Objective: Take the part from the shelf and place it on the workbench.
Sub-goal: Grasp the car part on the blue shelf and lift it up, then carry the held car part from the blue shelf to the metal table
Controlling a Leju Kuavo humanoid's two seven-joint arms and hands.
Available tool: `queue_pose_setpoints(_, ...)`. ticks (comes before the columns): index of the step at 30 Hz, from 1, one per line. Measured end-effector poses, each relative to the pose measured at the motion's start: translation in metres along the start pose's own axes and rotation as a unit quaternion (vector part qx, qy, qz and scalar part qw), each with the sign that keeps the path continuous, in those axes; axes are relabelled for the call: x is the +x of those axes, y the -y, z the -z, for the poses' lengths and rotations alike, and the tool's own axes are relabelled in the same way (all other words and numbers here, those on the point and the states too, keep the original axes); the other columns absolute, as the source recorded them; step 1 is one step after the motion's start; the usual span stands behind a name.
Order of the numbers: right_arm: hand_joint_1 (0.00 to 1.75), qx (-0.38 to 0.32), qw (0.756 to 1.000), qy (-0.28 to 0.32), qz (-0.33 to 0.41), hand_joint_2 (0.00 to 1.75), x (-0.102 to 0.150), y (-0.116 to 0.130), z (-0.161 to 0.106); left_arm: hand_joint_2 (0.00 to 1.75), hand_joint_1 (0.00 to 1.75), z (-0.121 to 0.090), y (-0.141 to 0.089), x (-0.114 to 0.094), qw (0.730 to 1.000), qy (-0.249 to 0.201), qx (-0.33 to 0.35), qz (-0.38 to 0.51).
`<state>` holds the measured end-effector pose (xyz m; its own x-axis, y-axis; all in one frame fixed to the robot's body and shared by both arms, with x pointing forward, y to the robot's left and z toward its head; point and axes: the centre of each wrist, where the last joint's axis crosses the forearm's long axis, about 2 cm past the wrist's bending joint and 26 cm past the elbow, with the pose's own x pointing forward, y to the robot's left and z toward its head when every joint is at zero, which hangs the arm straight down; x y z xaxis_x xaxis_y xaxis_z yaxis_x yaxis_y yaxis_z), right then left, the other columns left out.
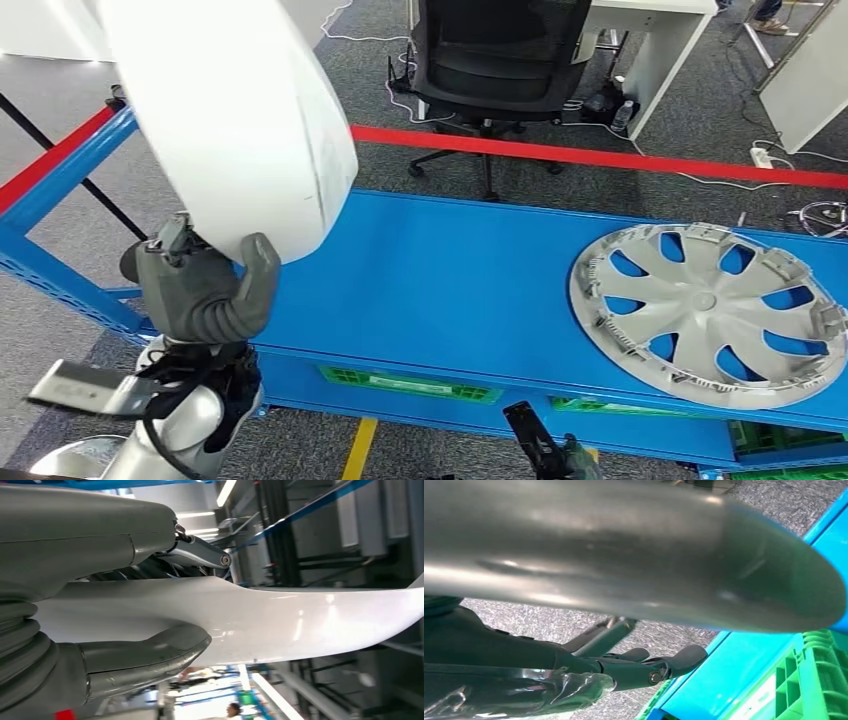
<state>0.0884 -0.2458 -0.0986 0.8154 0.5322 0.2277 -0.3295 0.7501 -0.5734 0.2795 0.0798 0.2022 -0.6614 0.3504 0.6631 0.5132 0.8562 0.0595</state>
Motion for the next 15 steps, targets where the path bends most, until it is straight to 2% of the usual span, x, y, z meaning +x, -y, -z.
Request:
queue_pose_setpoints(10, 0.0, -0.002, 1.0, -0.01, 0.015, 0.0, -0.006, -0.006, -0.004, 1.75, 1.75, -0.003, 0.022, 0.03, 0.997, 0.061, 0.013, -0.045)
queue_pose_setpoints(15, 0.0, -0.001, 1.0, -0.015, 0.02, 0.0, -0.01, -0.007, -0.005, 1.75, 1.75, -0.011, 0.028, 0.036, 0.996, 0.071, 0.012, -0.046)
